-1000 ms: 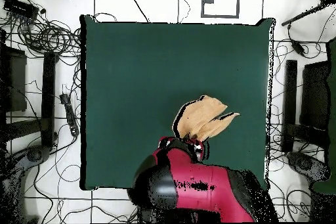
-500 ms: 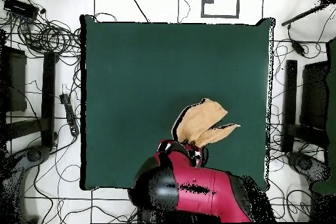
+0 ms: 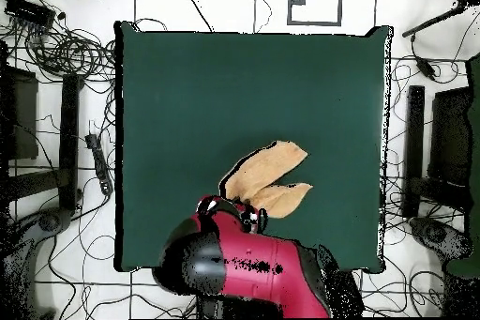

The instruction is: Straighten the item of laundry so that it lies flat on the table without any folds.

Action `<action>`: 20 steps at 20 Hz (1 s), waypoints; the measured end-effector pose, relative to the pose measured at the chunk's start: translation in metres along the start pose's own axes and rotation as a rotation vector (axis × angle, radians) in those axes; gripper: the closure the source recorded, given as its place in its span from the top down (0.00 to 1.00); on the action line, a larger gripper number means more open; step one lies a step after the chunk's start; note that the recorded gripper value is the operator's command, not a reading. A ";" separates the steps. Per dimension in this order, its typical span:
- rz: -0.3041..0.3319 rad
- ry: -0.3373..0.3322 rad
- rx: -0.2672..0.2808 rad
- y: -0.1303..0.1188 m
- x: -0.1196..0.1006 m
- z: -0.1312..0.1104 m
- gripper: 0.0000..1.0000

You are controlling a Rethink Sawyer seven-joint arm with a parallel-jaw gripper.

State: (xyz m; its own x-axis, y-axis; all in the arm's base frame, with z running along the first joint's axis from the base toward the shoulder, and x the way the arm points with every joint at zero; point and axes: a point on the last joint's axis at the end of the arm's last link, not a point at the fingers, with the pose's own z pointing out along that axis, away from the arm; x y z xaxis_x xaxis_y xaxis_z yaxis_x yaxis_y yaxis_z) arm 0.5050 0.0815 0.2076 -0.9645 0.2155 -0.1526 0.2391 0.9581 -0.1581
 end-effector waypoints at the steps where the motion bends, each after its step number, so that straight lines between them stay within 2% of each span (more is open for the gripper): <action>1: 0.002 0.005 -0.003 0.003 0.001 0.001 0.00; 5: 0.021 0.037 -0.010 0.010 0.003 0.012 0.00; 12: 0.062 0.093 0.009 -0.005 -0.004 0.044 0.00; 13: 0.078 0.110 0.017 -0.014 -0.008 0.056 1.00; 20: 0.090 0.116 0.027 -0.021 -0.021 0.072 1.00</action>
State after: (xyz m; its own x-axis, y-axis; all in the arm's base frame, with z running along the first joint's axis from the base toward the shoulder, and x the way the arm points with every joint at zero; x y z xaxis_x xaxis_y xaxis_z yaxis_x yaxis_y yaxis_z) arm 0.5287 0.0436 0.1443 -0.9452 0.3221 -0.0537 0.3265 0.9287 -0.1756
